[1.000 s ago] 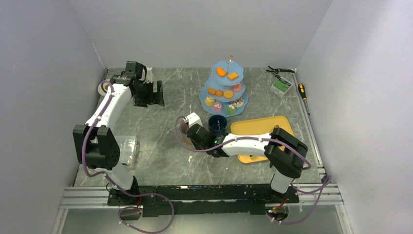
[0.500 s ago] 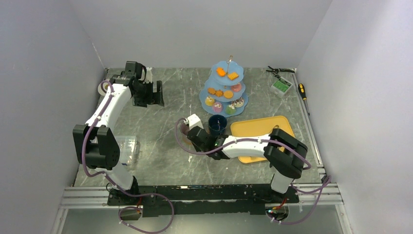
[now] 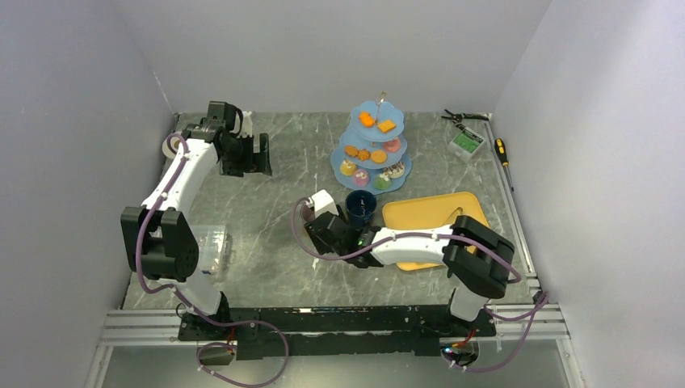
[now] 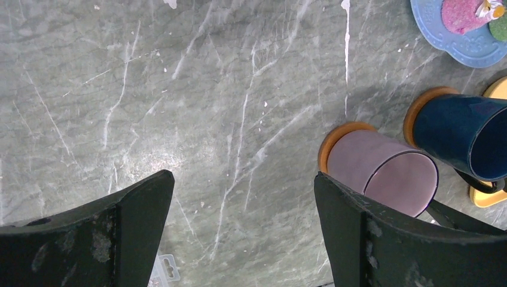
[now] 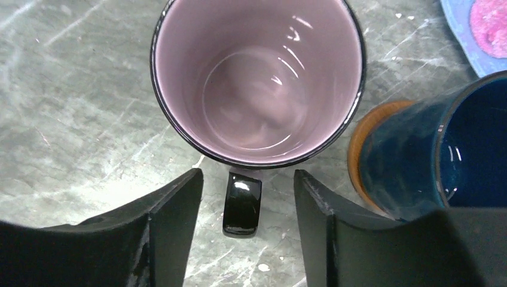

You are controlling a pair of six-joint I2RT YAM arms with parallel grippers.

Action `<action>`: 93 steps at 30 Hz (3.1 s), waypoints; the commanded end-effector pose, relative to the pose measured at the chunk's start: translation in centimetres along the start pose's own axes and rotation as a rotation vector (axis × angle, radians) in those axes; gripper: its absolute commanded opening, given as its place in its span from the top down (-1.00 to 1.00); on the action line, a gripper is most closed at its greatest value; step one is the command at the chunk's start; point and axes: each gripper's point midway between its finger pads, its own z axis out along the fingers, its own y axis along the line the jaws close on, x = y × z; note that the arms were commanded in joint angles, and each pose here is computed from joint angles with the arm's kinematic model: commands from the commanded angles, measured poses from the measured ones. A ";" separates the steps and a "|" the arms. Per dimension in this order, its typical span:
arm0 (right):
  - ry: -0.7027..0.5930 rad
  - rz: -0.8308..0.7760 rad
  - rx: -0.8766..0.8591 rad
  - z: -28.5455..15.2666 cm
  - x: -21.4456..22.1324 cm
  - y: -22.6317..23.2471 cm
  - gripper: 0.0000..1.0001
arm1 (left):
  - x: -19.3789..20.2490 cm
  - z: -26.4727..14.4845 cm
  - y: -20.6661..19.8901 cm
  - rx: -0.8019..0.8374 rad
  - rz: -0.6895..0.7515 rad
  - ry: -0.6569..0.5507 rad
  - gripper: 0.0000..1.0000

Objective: Serve the afternoon tea

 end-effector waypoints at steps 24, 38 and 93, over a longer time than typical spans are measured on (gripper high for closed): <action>-0.404 0.618 0.644 -14.3 -3.9 -31.5 -1.00 | -4.9 0.7 7.0 -0.047 0.063 -0.391 -0.87; -0.411 0.671 1.117 -16.0 4.1 -41.6 -0.99 | -0.3 8.5 12.1 -0.159 0.056 -0.452 -0.87; -0.505 0.361 0.716 -8.6 4.2 -39.5 -0.99 | 3.0 7.9 12.1 -0.185 0.164 -0.764 -0.87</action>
